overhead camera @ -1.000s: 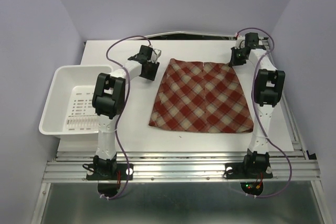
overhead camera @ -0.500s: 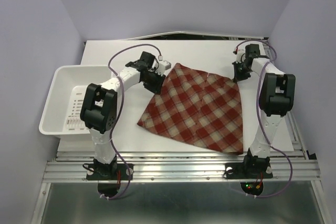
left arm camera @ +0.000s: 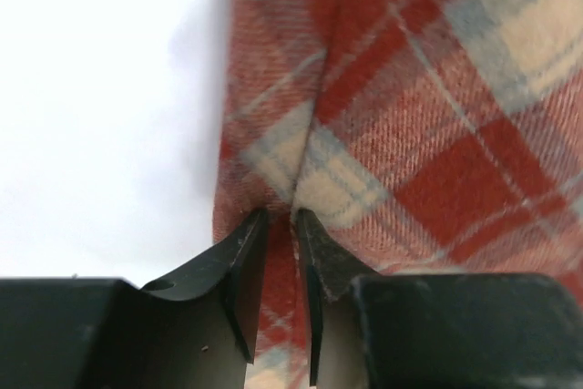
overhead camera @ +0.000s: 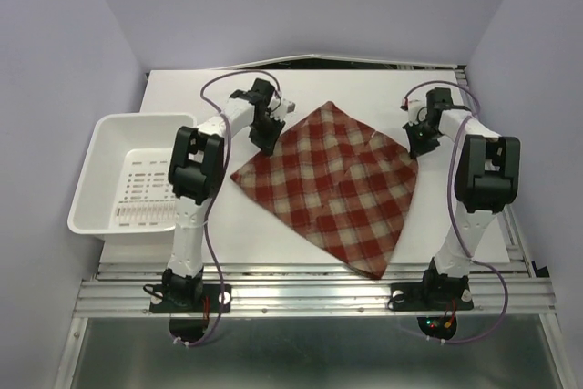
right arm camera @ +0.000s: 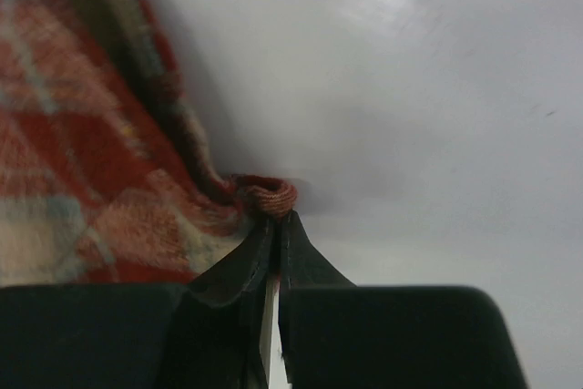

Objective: Fold and stack the skirts
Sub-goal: Fold the skirt

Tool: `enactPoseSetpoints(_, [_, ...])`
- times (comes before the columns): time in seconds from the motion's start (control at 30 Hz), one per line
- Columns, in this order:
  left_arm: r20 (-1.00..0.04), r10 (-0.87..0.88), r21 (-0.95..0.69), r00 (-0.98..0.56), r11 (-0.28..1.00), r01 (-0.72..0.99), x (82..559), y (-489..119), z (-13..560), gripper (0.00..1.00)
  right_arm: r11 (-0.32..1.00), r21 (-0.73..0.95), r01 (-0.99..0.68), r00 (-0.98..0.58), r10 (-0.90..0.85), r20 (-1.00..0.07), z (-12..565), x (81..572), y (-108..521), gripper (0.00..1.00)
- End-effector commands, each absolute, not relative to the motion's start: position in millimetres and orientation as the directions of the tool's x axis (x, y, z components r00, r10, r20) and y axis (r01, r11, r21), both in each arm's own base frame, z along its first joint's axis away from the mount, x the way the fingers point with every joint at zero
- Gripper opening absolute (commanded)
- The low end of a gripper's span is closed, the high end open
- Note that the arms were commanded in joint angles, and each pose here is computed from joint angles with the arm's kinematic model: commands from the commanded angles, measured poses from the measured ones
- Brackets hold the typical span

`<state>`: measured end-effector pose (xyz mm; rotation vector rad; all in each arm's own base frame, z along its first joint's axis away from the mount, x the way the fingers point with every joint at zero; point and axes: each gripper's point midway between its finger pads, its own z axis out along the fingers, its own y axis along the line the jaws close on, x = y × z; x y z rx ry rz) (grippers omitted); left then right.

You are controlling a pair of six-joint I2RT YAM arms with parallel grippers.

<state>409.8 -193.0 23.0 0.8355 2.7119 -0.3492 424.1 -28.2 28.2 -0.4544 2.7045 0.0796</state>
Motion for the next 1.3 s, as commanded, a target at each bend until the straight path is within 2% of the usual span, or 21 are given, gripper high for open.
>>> enactPoseSetpoints(0.0, [-0.38, 0.484, -0.033, -0.789, 0.845, 0.534, 491, -181, 14, 0.3, 0.875, 0.191, -0.445, -0.89, -0.406, -0.209, 19, 345, -7, 0.07])
enactPoseSetpoints(0.03, [-0.355, 0.488, -0.032, -0.797, 0.846, 0.533, 500, -182, -8, 0.29, 0.835, 0.282, -0.472, -0.878, -0.417, -0.235, 25, 338, 10, 0.13])
enactPoseSetpoints(0.07, [-0.441, 0.485, 0.019, -0.755, 0.846, 0.533, 532, -188, 23, 0.29, 0.796, 0.372, -0.477, -0.879, -0.432, -0.202, 35, 315, 22, 0.24])
enactPoseSetpoints(0.1, [-0.445, 0.494, 0.025, -0.747, 0.841, 0.541, 541, -190, 13, 0.3, 0.719, 0.46, -0.521, -0.853, -0.456, -0.252, 47, 307, 39, 0.5])
enactPoseSetpoints(0.13, [-0.479, 0.497, 0.038, -0.724, 0.835, 0.548, 551, -195, 23, 0.33, 0.69, 0.5, -0.523, -0.851, -0.456, -0.261, 56, 300, 46, 0.56])
enactPoseSetpoints(0.17, [-0.516, 0.492, 0.06, -0.701, 0.837, 0.544, 562, -195, 36, 0.35, 0.673, 0.529, -0.517, -0.854, -0.446, -0.268, 66, 295, 51, 0.57])
enactPoseSetpoints(0.23, [-0.615, 0.476, 0.088, -0.628, 0.834, 0.545, 576, -200, 79, 0.41, 0.695, 0.499, -0.517, -0.856, -0.405, -0.322, 90, 310, 54, 0.58])
enactPoseSetpoints(0.27, [-0.632, 0.467, 0.083, -0.619, 0.834, 0.545, 575, -200, 76, 0.46, 0.713, 0.472, -0.518, -0.853, -0.385, -0.353, 99, 321, 53, 0.58])
enactPoseSetpoints(0.33, [-0.683, 0.449, 0.068, -0.576, 0.824, 0.563, 569, -206, 101, 0.5, 0.755, 0.407, -0.515, -0.835, -0.334, -0.436, 115, 351, 46, 0.57])
enactPoseSetpoints(0.37, [-0.739, 0.424, 0.079, -0.523, 0.826, 0.558, 565, -206, 143, 0.55, 0.762, 0.38, -0.524, -0.814, -0.318, -0.485, 128, 369, 46, 0.56])
enactPoseSetpoints(0.4, [-0.748, 0.416, 0.053, -0.518, 0.815, 0.578, 555, -210, 142, 0.56, 0.771, 0.35, -0.532, -0.789, -0.3, -0.537, 135, 387, 45, 0.54])
enactPoseSetpoints(0.43, [-0.781, 0.397, 0.047, -0.482, 0.808, 0.588, 547, -212, 171, 0.57, 0.777, 0.365, -0.513, -0.788, -0.259, -0.558, 141, 399, 49, 0.51])
enactPoseSetpoints(0.53, [-0.784, 0.368, -0.044, -0.5, 0.771, 0.636, 514, -221, 181, 0.57, 0.735, 0.418, -0.534, -0.766, -0.21, -0.608, 151, 423, 65, 0.44])
enactPoseSetpoints(0.73, [-0.708, 0.362, -0.279, -0.606, 0.645, 0.711, 437, -237, 149, 0.56, 0.622, 0.525, -0.581, -0.773, -0.221, -0.594, 139, 415, 118, 0.37])
enactPoseSetpoints(0.9, [-0.623, 0.364, -0.362, -0.692, 0.65, 0.668, 404, -231, 103, 0.54, 0.604, 0.517, -0.606, -0.772, -0.29, -0.566, 108, 405, 148, 0.34])
enactPoseSetpoints(1.0, [-0.588, 0.38, -0.363, -0.714, 0.665, 0.653, 399, -225, 88, 0.54, 0.645, 0.528, -0.553, -0.82, -0.312, -0.479, 70, 398, 140, 0.27])
enactPoseSetpoints(1.1, [-0.556, 0.414, -0.352, -0.721, 0.668, 0.655, 397, -220, 74, 0.53, 0.708, 0.477, -0.521, -0.847, -0.36, -0.391, 31, 381, 122, 0.25])
enactPoseSetpoints(1.2, [-0.541, 0.437, -0.346, -0.719, 0.664, 0.663, 398, -219, 66, 0.53, 0.742, 0.406, -0.533, -0.845, -0.439, -0.305, 8, 353, 103, 0.25])
enactPoseSetpoints(1.27, [-0.526, 0.444, -0.34, -0.725, 0.672, 0.658, 401, -217, 57, 0.53, 0.72, 0.355, -0.597, -0.802, -0.523, -0.288, 7, 335, 105, 0.25])
